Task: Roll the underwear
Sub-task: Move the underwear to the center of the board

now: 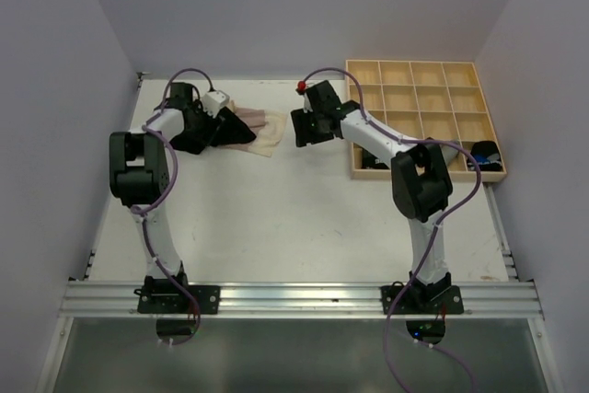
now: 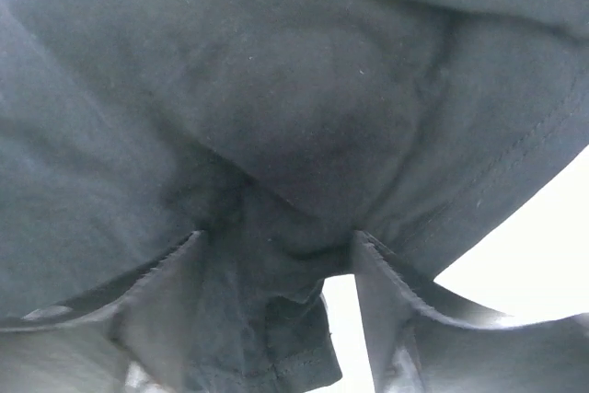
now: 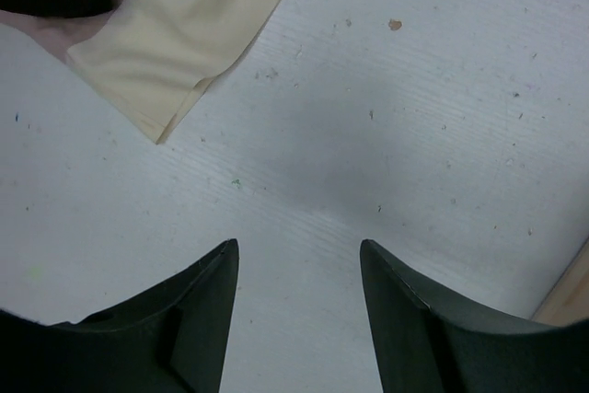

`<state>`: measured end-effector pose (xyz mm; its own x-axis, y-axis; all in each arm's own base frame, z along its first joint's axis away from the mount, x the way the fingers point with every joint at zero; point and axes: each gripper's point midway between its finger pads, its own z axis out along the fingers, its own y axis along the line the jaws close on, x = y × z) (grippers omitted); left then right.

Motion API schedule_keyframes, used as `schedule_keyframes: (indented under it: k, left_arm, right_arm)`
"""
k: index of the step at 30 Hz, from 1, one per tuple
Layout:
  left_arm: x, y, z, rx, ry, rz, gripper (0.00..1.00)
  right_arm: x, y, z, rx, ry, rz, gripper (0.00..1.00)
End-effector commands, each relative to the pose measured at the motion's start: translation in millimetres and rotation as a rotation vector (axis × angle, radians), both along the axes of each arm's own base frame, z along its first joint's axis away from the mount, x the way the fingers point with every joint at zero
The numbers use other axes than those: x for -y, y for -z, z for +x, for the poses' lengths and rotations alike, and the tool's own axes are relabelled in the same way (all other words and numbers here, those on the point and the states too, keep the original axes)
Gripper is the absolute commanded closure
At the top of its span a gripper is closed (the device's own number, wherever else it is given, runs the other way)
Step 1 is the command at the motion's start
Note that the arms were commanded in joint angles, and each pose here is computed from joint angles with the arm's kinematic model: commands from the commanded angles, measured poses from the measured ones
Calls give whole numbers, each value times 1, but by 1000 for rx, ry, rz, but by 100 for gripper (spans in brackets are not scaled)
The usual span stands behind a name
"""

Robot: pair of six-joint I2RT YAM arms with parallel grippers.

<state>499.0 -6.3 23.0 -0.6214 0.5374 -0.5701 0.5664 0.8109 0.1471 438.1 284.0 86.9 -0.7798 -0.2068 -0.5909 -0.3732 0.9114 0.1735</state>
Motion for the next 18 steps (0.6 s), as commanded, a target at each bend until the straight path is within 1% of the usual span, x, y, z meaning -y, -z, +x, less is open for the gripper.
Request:
schedule_keyframes:
  k: [1, 3, 6, 8, 9, 11, 13, 14, 16, 18]
  left_arm:
    - [10, -20, -7, -7, 39, -65, 30]
    - [13, -34, -4, 26, 43, -88, 28]
    - [19, -55, 3, 66, 44, -122, 32]
    - [18, -65, 10, 78, 35, -117, 36]
    - [16, -64, 7, 54, 25, -116, 37]
    - [11, -69, 8, 49, 14, -112, 36]
    - [1, -75, 5, 44, 2, -111, 33]
    - [-5, -80, 3, 51, 3, -90, 31]
    - [-17, -76, -5, 20, -4, -59, 30]
    - [-26, -64, -16, -28, -3, -37, 30]
  right_arm:
    - [-12, -11, 1, 21, -9, 45, 41]
    - [-10, -9, -2, 15, -10, 40, 41]
    - [-9, -11, -5, 19, -11, 44, 42]
    - [-10, -12, -7, 19, -11, 47, 42]
    - [-10, -12, -7, 17, -11, 50, 42]
    - [-9, -12, -8, 15, -15, 48, 43]
    - [-9, -14, -10, 19, -20, 47, 43]
    - [-8, -14, -11, 18, -20, 46, 43]
    - [-9, -15, -12, 19, -23, 51, 44]
    - [-9, -16, -13, 19, -28, 53, 44]
